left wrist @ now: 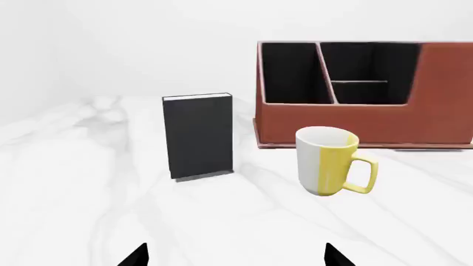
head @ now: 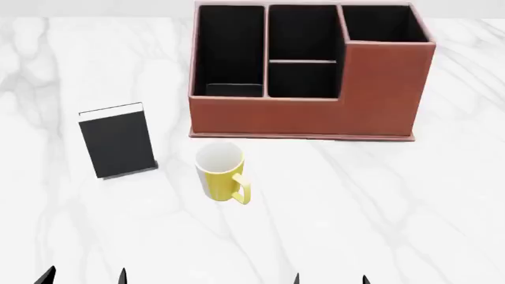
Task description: Pick up the yellow and white mug and place it to the right of the caddy.
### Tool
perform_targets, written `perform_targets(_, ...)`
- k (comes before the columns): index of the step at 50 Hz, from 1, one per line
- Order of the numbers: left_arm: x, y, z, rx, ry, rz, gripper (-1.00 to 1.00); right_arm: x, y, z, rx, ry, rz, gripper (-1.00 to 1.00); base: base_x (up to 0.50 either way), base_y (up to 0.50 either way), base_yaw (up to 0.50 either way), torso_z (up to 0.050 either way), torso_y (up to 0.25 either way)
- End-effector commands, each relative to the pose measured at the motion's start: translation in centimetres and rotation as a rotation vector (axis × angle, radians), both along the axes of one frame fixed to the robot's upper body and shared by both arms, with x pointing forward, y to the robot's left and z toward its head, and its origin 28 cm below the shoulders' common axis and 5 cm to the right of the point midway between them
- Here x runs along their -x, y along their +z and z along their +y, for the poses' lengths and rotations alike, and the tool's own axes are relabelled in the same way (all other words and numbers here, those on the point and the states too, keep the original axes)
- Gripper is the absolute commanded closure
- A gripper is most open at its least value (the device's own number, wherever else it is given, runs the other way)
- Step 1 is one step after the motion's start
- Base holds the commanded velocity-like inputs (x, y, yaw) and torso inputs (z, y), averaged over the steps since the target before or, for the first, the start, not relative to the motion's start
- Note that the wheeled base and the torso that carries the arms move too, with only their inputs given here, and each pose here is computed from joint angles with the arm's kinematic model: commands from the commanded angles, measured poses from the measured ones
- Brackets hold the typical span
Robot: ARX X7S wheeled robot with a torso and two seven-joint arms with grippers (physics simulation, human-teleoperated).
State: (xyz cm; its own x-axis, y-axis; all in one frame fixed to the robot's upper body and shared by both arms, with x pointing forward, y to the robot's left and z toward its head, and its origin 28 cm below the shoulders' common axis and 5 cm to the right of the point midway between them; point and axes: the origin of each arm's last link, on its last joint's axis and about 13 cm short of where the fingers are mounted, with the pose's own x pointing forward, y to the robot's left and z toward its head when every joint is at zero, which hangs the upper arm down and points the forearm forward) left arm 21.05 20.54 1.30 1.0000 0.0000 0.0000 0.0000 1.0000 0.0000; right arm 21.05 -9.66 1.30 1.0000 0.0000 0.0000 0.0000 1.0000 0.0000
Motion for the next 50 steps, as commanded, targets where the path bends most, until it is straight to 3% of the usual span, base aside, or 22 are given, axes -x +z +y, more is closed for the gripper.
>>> perform_targets(1,0.2,0.0,0.0,-0.001,0.001,-0.001,-1.0,0.2,-0.1,0.1,0.009,0.007,0.0,-1.0,0.0,0.0,0.0,0.0,0.0)
perform_targets(19,0.1,0.0,0.1,0.01,0.027,0.012,-1.0,0.2,0.2,0.0,-0.003,-0.003,-0.002,-1.0,0.0,0.0,0.0,0.0,0.0)
perform_targets(20,0.3,0.2,0.2,0.058,0.015,-0.006,-1.0,0.3,0.5,0.0,-0.047,-0.011,0.006,-1.0,0.0,0.0,0.0,0.0,0.0)
perform_targets(21,0.3,0.3,0.3,0.056,0.034,0.004,-1.0,0.5,1.0,0.0,-0.084,-0.004,0.006,-1.0,0.0,0.0,0.0,0.0,0.0)
perform_targets(22,0.3,0.5,0.4,0.029,0.047,0.007,-1.0,0.6,2.0,-0.1,-0.024,-0.016,-0.033,-1.0,0.0,0.0,0.0,0.0,0.0)
perform_targets(25,0.4,2.0,0.5,0.024,0.074,-0.012,-1.0,1.1,4.4,-0.2,-0.025,-0.035,-0.098,-1.0,0.0,0.0,0.0,0.0,0.0)
perform_targets(26,0.5,2.9,0.5,-0.012,0.1,-0.036,-1.0,1.6,5.7,-0.3,-0.027,-0.044,-0.14,-1.0,0.0,0.0,0.0,0.0,0.0)
perform_targets(39,2.2,8.2,1.3,-0.062,0.161,-0.21,-1.0,4.7,12.1,-0.3,-0.045,-0.044,-0.336,-1.0,0.0,0.0,0.0,0.0,0.0)
perform_targets(50,4.8,12.6,1.1,-0.137,0.186,-0.347,-1.0,7.2,15.2,0.7,0.01,0.012,-0.431,-1.0,0.0,0.0,0.0,0.0,0.0)
